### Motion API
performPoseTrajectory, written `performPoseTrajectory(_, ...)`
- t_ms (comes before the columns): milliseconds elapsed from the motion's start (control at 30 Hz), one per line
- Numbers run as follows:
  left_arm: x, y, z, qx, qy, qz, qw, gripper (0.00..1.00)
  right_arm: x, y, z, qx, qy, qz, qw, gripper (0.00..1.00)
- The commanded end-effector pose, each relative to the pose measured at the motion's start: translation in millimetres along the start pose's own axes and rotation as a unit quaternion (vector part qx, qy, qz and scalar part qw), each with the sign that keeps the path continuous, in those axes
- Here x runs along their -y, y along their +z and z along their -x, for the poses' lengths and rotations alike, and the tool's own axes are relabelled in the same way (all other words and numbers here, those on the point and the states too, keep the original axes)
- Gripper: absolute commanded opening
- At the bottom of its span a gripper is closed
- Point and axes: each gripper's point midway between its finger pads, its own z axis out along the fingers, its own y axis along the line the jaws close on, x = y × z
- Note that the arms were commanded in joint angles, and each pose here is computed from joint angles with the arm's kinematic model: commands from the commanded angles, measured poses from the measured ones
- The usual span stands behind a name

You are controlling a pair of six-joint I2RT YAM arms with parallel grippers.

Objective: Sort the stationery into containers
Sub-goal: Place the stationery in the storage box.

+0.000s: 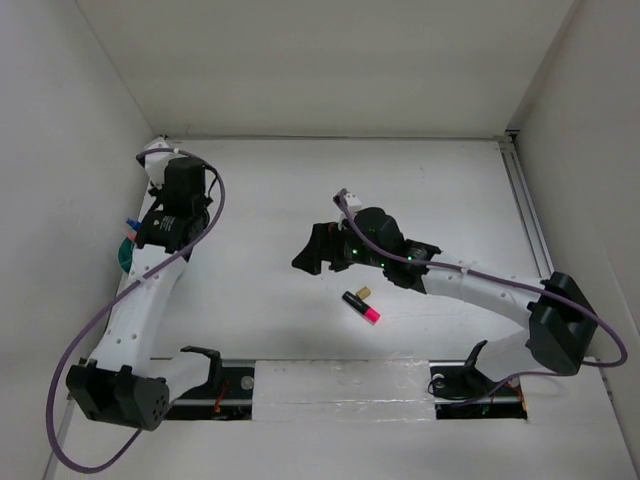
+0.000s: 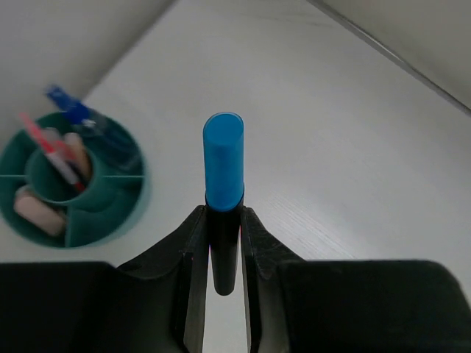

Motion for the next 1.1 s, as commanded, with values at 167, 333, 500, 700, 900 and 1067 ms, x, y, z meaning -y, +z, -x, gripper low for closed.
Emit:
performPoseTrajectory(167, -93, 34, 43, 0.023, -0.053, 0.21, 0.976, 0.0, 2, -18, 9, 0.001, -0.01, 0.035, 0.999, 1.0)
performPoseTrajectory(333, -134, 36, 63, 0.026, -0.107, 0.253, 0.961, 0.0, 12, -25, 8, -0.004, -0.012, 0.03, 0.999, 1.0)
performPoseTrajectory(500, -146, 41, 86, 0.047, -0.12, 0.282, 0.951, 0.0, 27, -25, 7, -0.012, -0.012, 0.02, 1.0, 1.0)
performPoseTrajectory(700, -165, 56, 87, 0.04, -0.087, 0.363, 0.927, 0.0, 34, -20, -7, -0.04, -0.008, 0.017, 0.999, 1.0)
performPoseTrajectory(900, -163, 62, 85, 0.05, -0.028, 0.326, 0.944, 0.0, 44, -15, -21, -0.065, -0.004, 0.011, 0.998, 1.0)
performPoseTrajectory(1067, -159, 42, 83, 0.084, -0.027, 0.28, 0.956, 0.0, 44, -11, -25, -0.078, -0.005, 0.015, 0.997, 1.0)
